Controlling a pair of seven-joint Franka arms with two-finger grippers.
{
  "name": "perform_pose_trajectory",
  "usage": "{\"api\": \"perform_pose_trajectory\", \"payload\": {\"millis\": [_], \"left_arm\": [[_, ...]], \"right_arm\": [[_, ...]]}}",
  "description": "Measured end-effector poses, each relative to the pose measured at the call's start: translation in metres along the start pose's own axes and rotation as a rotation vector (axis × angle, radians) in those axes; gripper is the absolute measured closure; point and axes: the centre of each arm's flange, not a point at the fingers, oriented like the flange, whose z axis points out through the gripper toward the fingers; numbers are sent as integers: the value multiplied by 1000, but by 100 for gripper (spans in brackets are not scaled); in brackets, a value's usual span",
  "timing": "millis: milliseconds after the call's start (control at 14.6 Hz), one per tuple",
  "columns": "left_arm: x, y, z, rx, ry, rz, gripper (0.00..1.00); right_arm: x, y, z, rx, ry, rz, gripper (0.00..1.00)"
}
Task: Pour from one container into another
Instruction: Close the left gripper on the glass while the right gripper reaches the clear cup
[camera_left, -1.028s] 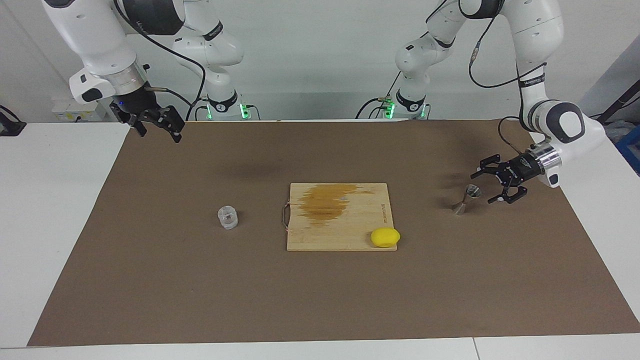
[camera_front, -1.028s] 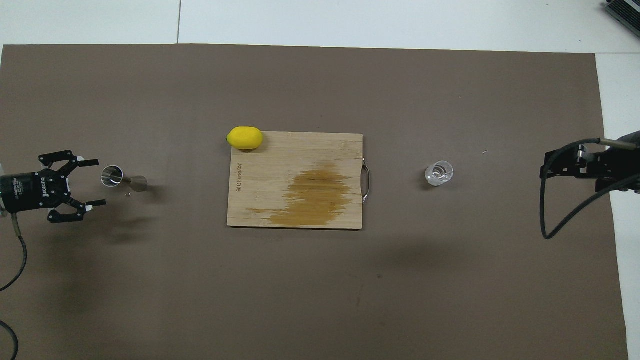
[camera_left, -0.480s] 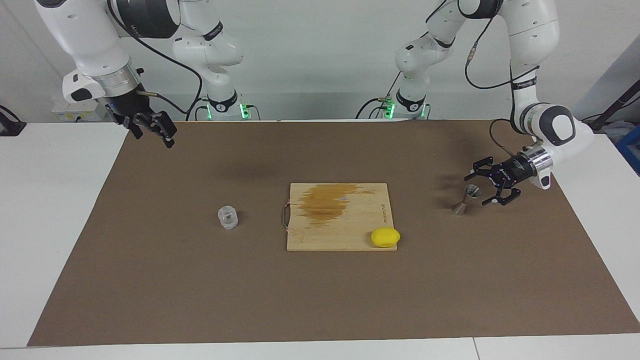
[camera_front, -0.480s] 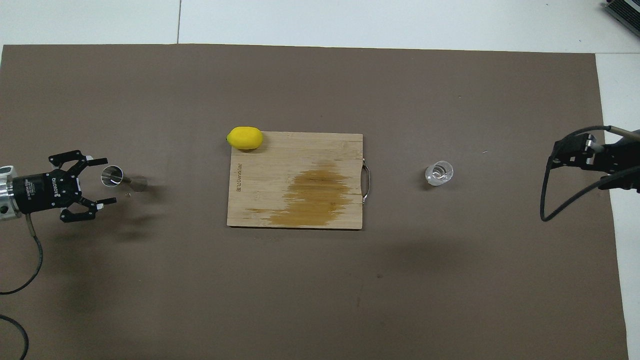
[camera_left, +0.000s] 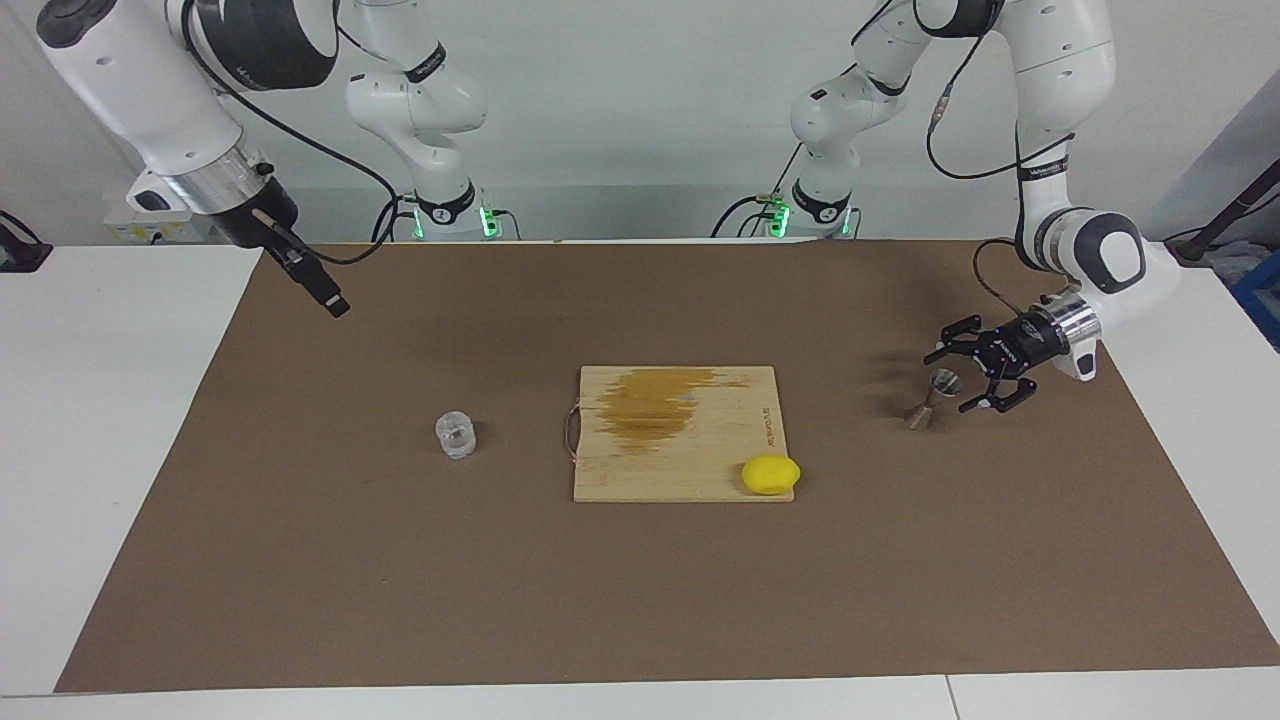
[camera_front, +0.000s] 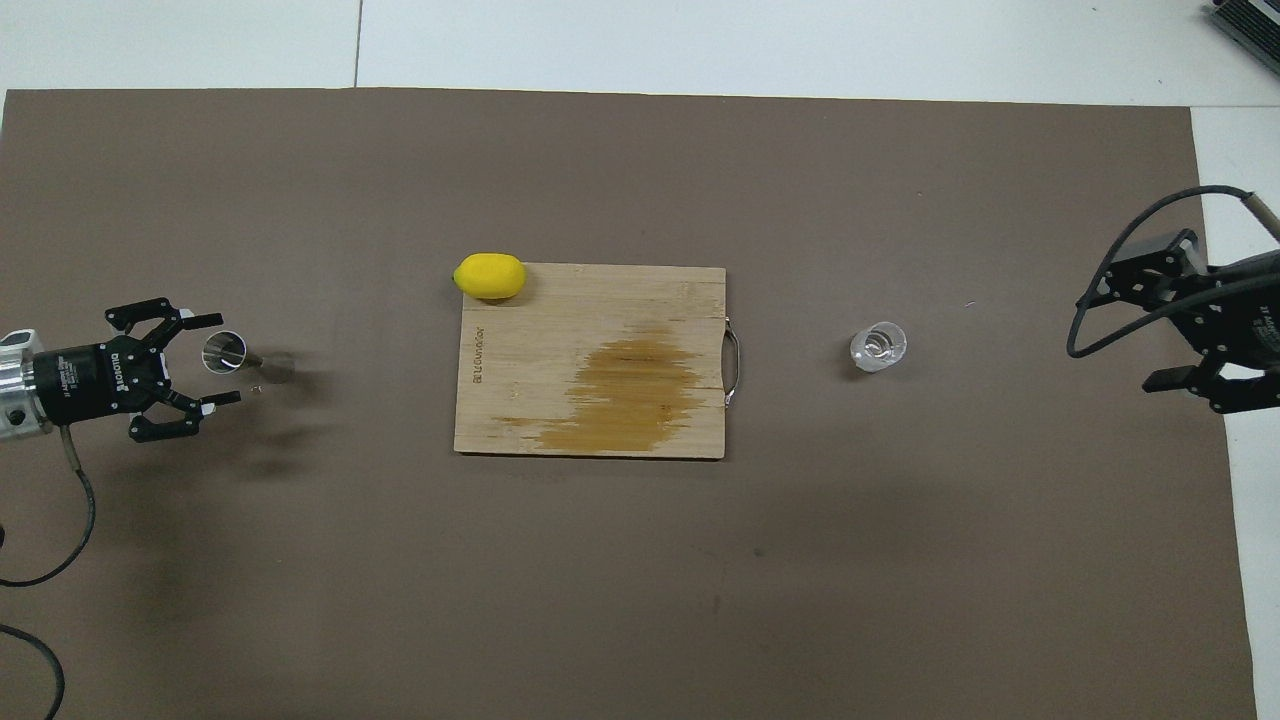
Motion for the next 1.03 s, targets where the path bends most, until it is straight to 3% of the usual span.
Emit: {"api": "perform_pose_trajectory", "payload": {"millis": [343, 480, 754, 1028], "left_arm": [[-1, 0, 1, 0, 0, 29, 15], [-1, 0, 1, 0, 0, 33, 25], [-1, 0, 1, -1, -2, 34, 29], [-1, 0, 2, -4, -7, 31, 29]], "right_arm": [[52, 14, 38, 74, -174, 191, 6], [77, 21, 59, 86, -233, 251, 7], [112, 17, 103, 136, -364, 336, 10], [138, 10, 133, 188, -436, 396, 14]]}}
